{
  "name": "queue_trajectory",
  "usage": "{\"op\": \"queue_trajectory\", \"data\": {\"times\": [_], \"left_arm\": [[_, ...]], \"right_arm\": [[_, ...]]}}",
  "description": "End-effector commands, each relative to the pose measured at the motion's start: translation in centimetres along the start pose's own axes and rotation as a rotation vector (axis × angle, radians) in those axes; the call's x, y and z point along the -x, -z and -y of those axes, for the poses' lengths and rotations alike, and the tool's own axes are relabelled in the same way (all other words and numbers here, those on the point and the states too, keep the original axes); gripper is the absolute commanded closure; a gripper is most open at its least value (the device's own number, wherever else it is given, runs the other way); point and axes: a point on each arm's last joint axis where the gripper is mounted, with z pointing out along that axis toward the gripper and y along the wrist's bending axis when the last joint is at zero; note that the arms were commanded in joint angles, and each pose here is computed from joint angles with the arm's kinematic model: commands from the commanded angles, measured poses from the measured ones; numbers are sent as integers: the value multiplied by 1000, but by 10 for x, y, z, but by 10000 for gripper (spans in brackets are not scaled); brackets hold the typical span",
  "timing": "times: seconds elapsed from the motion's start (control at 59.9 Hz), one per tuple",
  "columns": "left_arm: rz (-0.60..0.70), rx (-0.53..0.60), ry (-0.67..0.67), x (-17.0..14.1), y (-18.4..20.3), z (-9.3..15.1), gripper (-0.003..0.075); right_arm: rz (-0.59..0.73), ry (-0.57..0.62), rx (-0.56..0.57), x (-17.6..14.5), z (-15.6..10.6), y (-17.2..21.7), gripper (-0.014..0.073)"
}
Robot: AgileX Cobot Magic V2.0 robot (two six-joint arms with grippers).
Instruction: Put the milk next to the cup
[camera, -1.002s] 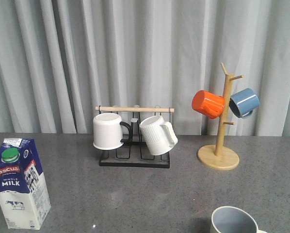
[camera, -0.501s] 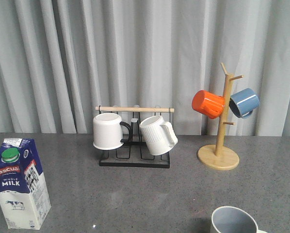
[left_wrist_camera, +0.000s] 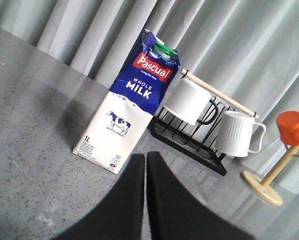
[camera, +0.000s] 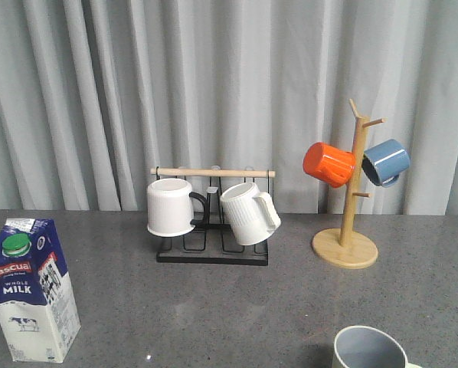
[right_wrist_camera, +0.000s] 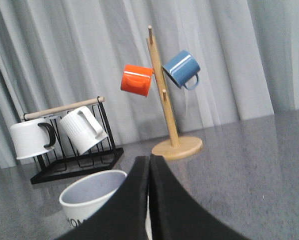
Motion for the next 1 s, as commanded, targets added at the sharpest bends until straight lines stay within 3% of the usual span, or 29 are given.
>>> {"op": "queue_trajectory", "data": {"times": [0.0, 0.117, 0.25, 0.384, 0.484, 0.584, 0.734, 0.868, 0.985], "left_arm": [[67, -25, 50, 2, 1, -1, 689], [48, -18, 94, 0, 0, -1, 613], [17, -8, 144, -3, 0, -2, 470], [80, -30, 248, 3, 1, -1, 365], [154, -54, 340, 11, 2, 0, 352], [166, -83, 308, 23, 4, 10, 352], [96, -109, 65, 53, 14, 39, 352], [-33, -48, -115, 83, 18, 61, 352], [-130, 24, -197, 108, 9, 76, 352]], "right_arm": [[12, -18, 14, 0, -1, -2, 550], [6, -64, 23, 1, -2, -5, 433], [-13, -116, 20, -1, -2, -7, 214], [45, -118, 66, 5, -6, -7, 86], [118, -150, 119, 14, -11, -7, 78], [147, -138, 124, 36, -17, -7, 92], [105, 33, -13, 98, -25, -11, 101], [28, 133, -159, 155, -30, -23, 101], [-115, 231, -175, 183, -39, -44, 106]]}}
